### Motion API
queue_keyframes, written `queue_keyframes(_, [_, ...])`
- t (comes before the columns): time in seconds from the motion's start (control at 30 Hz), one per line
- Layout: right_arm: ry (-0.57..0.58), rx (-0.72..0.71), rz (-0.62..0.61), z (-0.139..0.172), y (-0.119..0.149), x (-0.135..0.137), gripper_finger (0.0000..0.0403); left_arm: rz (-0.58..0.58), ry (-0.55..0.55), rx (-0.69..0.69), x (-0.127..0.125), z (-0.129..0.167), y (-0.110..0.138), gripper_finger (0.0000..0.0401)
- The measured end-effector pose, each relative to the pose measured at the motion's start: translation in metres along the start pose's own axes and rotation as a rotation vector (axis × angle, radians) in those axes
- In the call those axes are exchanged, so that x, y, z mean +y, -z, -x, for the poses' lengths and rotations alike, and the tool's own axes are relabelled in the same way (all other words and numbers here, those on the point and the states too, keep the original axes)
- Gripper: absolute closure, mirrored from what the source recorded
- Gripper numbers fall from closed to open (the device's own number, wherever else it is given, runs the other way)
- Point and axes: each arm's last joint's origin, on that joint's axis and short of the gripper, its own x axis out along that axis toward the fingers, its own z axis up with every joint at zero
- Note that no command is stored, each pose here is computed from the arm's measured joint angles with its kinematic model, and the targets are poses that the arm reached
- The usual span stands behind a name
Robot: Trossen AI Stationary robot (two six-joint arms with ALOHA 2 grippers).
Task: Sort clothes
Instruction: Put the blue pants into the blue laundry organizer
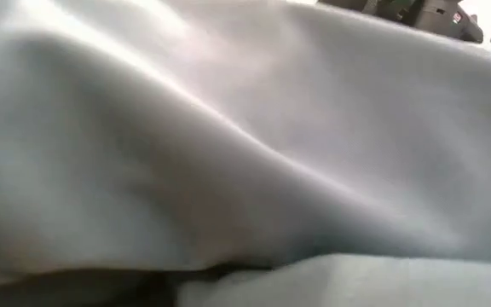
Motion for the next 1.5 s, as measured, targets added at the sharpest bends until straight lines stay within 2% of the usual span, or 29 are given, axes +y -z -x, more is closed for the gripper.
queue_keyframes(0.03, [0.001, 0.002, 0.004, 0.000, 0.000, 0.000, 0.0364, 0.003, -0.017, -0.027, -0.001, 0.003, 0.000, 0.0271])
queue_keyframes(0.1, [-0.002, 0.001, 0.021, 0.003, 0.000, 0.001, 0.0388, -0.011, -0.041, -0.057, -0.003, 0.006, 0.002, 0.0271])
queue_keyframes(0.2, [0.007, 0.029, 0.021, 0.013, 0.001, -0.005, 0.0389, -0.012, -0.051, -0.066, -0.005, 0.007, 0.005, 0.0271])
queue_keyframes(0.33, [0.049, 0.044, 0.028, 0.043, 0.000, -0.013, 0.0398, 0.008, -0.053, -0.064, -0.005, 0.007, 0.009, 0.0271])
queue_keyframes(0.47, [0.062, -0.113, 0.016, 0.088, -0.013, -0.010, 0.0399, 0.019, -0.051, -0.067, -0.006, 0.007, 0.009, 0.0271])
queue_keyframes(0.57, [0.067, -0.217, 0.048, 0.112, -0.013, -0.004, 0.0400, 0.049, -0.027, -0.066, -0.008, 0.007, 0.007, 0.0271])
queue_keyframes(0.67, [0.003, -0.367, 0.060, 0.134, -0.020, 0.007, 0.0401, 0.083, 0.024, -0.047, -0.012, 0.006, 0.006, 0.0271])
queue_keyframes(0.77, [-0.071, -0.479, 0.093, 0.143, -0.025, 0.020, 0.0401, 0.085, 0.062, -0.020, -0.018, 0.004, 0.009, 0.0271])
queue_keyframes(0.87, [-0.128, -0.570, 0.120, 0.141, -0.032, 0.033, 0.0401, 0.088, 0.078, -0.010, -0.024, 0.000, 0.012, 0.0271])
queue_keyframes(0.97, [-0.136, -0.613, 0.143, 0.124, -0.038, 0.042, 0.0402, 0.066, 0.088, 0.003, -0.031, -0.004, 0.017, 0.0271])
queue_keyframes(1.07, [-0.159, -0.605, 0.185, 0.094, -0.043, 0.049, 0.0402, 0.042, 0.104, 0.015, -0.037, -0.007, 0.021, 0.0271])
queue_keyframes(1.27, [-0.315, -0.570, 0.236, 0.040, -0.053, 0.053, 0.0402, 0.039, 0.158, 0.065, -0.043, -0.009, 0.025, 0.0271])
queue_keyframes(1.5, [-0.350, -0.526, 0.268, 0.023, -0.054, 0.051, 0.0403, 0.042, 0.211, 0.182, -0.047, -0.027, 0.034, 0.0271])
